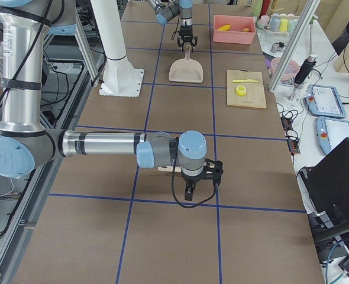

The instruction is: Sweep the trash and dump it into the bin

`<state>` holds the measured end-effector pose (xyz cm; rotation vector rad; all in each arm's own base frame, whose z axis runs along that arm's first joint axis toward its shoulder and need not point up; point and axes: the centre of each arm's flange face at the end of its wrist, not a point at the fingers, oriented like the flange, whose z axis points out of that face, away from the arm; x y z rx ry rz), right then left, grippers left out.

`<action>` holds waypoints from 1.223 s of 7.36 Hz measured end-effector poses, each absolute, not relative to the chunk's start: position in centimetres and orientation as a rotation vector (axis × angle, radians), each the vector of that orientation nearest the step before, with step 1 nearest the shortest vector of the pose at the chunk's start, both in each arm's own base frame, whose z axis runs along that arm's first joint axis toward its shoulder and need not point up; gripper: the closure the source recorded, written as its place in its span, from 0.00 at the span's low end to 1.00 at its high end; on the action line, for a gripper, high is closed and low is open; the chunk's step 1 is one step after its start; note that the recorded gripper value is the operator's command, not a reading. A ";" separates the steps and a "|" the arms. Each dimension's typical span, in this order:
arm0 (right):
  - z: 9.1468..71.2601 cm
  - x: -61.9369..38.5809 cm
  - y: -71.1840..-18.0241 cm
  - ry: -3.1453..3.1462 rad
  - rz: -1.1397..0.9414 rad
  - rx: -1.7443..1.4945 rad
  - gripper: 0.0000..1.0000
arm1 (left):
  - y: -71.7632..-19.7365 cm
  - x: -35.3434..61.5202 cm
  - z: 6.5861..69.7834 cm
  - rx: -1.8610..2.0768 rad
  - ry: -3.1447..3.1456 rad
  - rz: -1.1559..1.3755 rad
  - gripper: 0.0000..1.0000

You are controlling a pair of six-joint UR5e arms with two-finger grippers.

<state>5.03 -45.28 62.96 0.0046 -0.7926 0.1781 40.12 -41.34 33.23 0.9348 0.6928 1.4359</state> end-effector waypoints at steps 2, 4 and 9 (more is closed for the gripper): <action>63.2 5.0 -45.3 -0.790 0.179 0.004 0.00 | -41.2 36.7 32.5 0.980 0.699 1.392 0.02; 63.3 5.0 -45.3 -0.791 0.179 0.003 0.00 | -41.9 33.5 31.6 0.838 0.735 1.153 0.02; 63.8 5.1 -44.9 -0.788 0.183 -0.008 0.00 | -44.2 30.5 33.2 0.418 0.779 0.266 0.02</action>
